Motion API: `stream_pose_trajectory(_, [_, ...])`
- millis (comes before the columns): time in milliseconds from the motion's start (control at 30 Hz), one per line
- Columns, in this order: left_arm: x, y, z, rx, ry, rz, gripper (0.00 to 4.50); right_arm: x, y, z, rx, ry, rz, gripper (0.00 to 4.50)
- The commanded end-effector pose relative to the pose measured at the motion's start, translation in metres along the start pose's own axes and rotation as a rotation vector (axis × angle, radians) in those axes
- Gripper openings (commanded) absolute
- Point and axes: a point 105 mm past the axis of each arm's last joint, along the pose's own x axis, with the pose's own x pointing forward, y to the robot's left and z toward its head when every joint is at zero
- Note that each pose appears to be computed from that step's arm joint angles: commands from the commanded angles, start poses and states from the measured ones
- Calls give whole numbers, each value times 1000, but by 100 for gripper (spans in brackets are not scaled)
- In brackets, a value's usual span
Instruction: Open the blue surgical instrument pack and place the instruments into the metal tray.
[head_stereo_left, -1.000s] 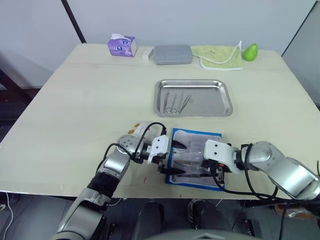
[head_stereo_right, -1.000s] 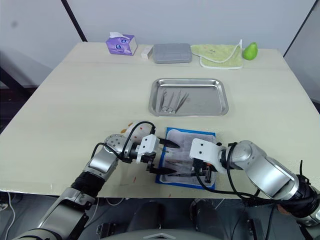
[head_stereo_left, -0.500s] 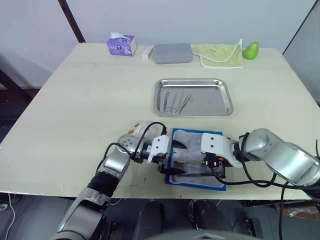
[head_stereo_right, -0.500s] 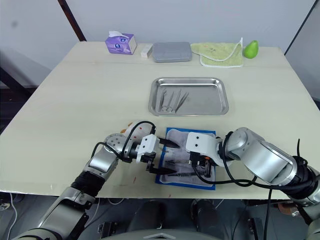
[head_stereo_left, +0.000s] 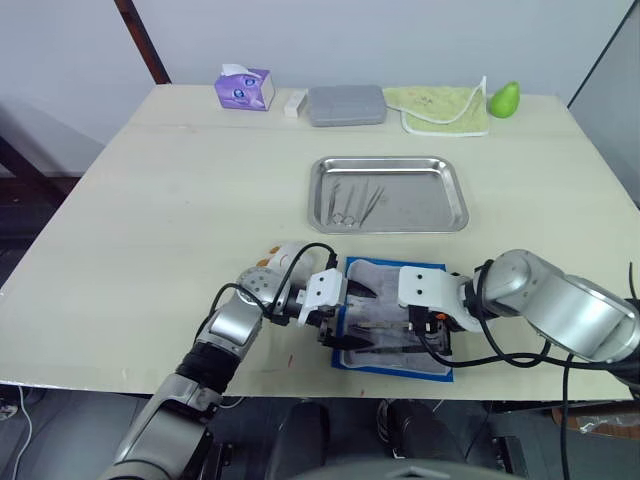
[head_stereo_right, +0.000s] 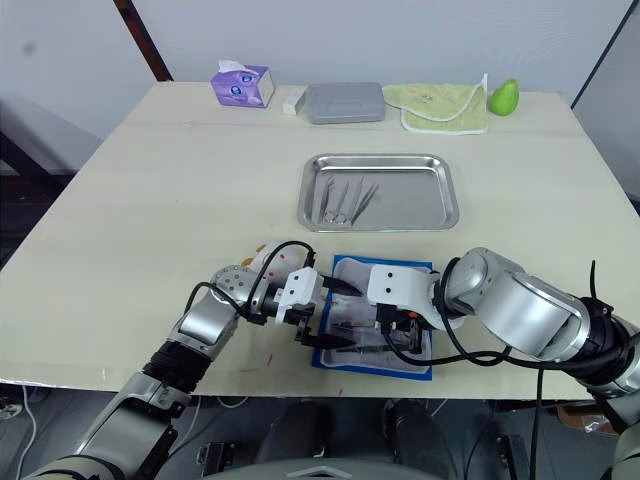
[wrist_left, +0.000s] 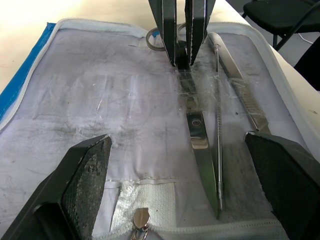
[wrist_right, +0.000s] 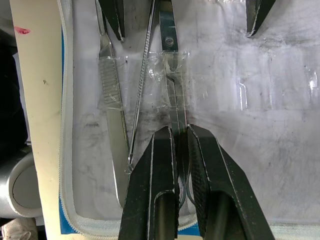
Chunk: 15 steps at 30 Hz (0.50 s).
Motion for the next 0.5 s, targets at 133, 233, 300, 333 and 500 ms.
stream_pose_trajectory(133, [7,-8,-15,-46,70,-28,450,-10,-2,10,-66,-14,-30,10])
stream_pose_trajectory(233, [7,-8,-15,-46,73,-30,450,-12,-3,8,-67,-5,-38,10])
stream_pose_trajectory(300, [7,-8,-16,-47,75,-31,450,-14,-4,6,-65,4,-47,10])
stream_pose_trajectory(333, [7,-9,-16,-46,76,-32,450,-15,-4,4,-64,9,-52,10])
stream_pose_trajectory(500, [7,-8,-17,-47,79,-29,450,-26,-7,-13,-44,43,-76,10])
